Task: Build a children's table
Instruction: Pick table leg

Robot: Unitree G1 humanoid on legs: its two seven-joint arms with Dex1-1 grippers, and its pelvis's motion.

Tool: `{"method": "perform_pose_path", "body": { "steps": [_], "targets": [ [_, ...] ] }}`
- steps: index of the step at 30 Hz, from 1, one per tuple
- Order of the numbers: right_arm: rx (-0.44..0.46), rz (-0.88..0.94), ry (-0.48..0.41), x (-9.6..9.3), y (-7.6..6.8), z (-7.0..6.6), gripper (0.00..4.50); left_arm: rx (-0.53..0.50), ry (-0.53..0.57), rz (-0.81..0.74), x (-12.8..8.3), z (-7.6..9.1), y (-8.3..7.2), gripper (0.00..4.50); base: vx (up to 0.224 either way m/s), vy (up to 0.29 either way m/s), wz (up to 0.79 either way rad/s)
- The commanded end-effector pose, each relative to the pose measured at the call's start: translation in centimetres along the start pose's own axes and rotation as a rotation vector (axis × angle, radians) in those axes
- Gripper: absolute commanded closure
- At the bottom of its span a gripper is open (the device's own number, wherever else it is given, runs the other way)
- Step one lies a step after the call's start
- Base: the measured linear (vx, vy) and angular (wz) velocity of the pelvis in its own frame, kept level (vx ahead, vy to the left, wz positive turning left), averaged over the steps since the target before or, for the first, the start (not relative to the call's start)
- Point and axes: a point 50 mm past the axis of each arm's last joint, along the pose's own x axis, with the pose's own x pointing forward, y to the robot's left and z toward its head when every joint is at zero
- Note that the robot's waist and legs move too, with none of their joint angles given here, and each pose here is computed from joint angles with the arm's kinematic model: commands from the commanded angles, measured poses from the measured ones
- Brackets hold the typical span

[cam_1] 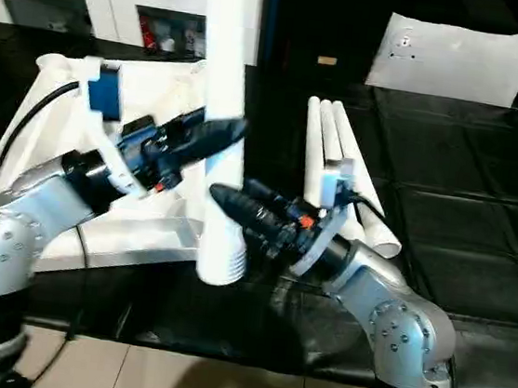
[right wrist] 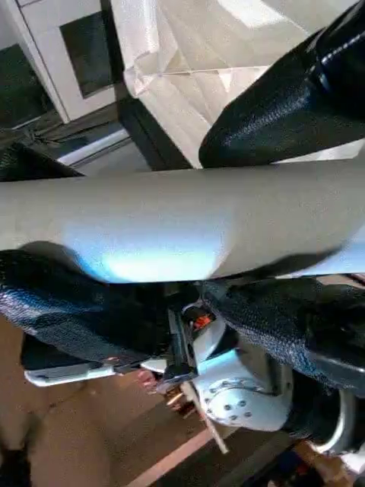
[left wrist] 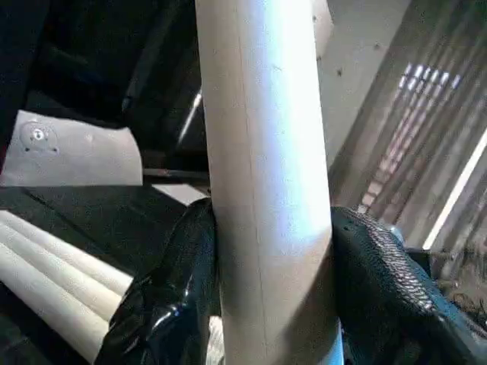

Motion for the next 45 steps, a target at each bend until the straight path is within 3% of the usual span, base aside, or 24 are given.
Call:
{"method": "perform_pose_path", "body": {
  "steps": [1,11,14,17,18,25,32,38,45],
  "targets": [
    [-0.021,-0.031,0.004,-0.1,-0.3,0.1,2.70,0.016,0.021,-0.053,0.3,0.0,-0.7,2.60,0.000,0.000,0.00],
    [-0.112,-0.113,0.027,0.4,-1.2,0.4,2.70,0.019,-0.040,0.211,-0.1,1.1,2.3,2.65,0.000,0.000,0.00],
    [-0.127,-0.134,0.030,0.7,-1.6,0.5,2.00,0.082,-0.012,0.265,-0.3,1.4,2.8,2.65,0.000,0.000,0.00],
    [-0.140,-0.147,0.033,1.1,-1.8,0.7,1.91,0.118,0.010,0.270,-0.2,1.6,2.8,2.65,0.000,0.000,0.00],
    [-0.153,-0.153,0.045,1.3,-1.9,0.8,1.66,0.136,0.007,0.253,0.0,1.7,2.6,2.66,0.000,0.000,0.00],
    [-0.179,-0.160,0.099,1.7,-2.6,1.6,1.15,0.154,0.026,0.226,0.4,2.0,2.6,2.67,0.000,0.000,0.00],
    [-0.203,-0.078,0.191,1.8,-2.9,2.5,1.10,0.165,0.070,0.118,0.7,2.2,1.9,2.67,0.000,0.000,0.00],
    [-0.238,0.087,0.329,1.5,-2.7,2.7,1.10,0.192,0.124,-0.040,1.0,2.3,0.9,2.67,0.000,0.000,0.00],
    [-0.255,0.163,0.380,1.4,-3.0,2.7,1.10,0.184,0.170,-0.153,1.4,2.0,0.1,2.67,0.000,0.000,0.00]
  ]
}}
